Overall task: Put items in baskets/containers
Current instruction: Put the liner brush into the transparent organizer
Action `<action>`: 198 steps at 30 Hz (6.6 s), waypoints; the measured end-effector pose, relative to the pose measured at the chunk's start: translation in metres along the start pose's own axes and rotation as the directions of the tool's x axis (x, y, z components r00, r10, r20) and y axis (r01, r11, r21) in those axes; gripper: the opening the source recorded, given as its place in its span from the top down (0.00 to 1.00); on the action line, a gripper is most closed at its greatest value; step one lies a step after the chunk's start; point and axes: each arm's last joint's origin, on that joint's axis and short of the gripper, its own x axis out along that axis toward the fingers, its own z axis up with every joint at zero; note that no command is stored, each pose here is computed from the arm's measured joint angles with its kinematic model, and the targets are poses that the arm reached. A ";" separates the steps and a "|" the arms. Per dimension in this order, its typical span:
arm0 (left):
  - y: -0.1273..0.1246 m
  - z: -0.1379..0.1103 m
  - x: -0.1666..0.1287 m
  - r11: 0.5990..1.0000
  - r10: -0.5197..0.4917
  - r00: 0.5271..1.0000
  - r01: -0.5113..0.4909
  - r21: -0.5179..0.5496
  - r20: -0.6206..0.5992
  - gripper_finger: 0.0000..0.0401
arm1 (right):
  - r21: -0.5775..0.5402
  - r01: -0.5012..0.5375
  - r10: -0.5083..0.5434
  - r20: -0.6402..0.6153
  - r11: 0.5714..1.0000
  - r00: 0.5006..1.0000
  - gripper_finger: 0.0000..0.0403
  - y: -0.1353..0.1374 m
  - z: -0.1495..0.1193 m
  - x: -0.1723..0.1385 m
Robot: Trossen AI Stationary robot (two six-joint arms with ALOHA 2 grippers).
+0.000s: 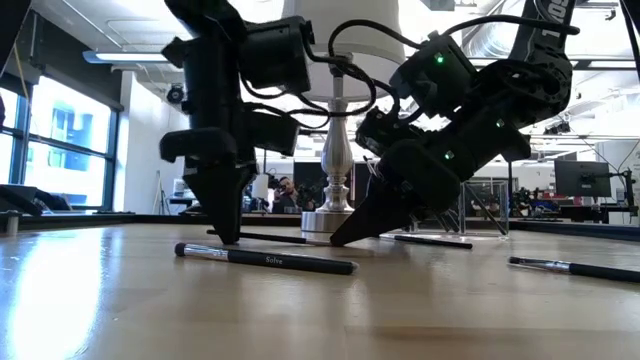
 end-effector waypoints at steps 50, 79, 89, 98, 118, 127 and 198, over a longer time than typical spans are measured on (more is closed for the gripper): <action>0.011 -0.018 -0.079 0.948 -0.052 0.472 0.300 -0.105 0.880 0.99 | 0.469 -0.049 -0.141 0.361 0.882 0.922 0.94 0.002 0.006 -0.181; 0.011 -0.012 -0.106 0.918 -0.239 0.144 0.355 0.175 0.960 0.96 | 0.271 0.096 -0.252 0.629 0.958 0.735 0.66 0.040 0.121 -0.135; 0.013 -0.012 -0.104 0.923 -0.228 0.157 0.348 0.162 0.961 0.96 | 0.240 0.072 -0.211 0.624 0.968 0.752 0.67 0.040 0.121 -0.134; 0.014 -0.012 -0.104 0.927 -0.210 0.163 0.346 0.143 0.964 0.96 | 0.250 0.094 -0.233 0.614 0.964 0.755 0.67 0.038 0.120 -0.133; 0.023 -0.011 -0.104 0.933 -0.184 0.165 0.341 0.119 0.969 0.96 | 0.230 0.041 -0.175 0.600 0.972 0.780 0.67 0.032 0.123 -0.138; 0.023 -0.011 -0.101 0.930 -0.202 0.197 0.347 0.124 0.959 0.96 | 0.229 0.014 -0.167 0.667 0.973 0.726 0.67 0.016 0.133 -0.141; 0.040 -0.081 -0.169 0.963 0.222 0.356 0.064 -0.260 0.908 0.67 | 0.602 0.520 -0.630 -0.037 0.605 0.776 0.77 -0.062 -0.009 -0.179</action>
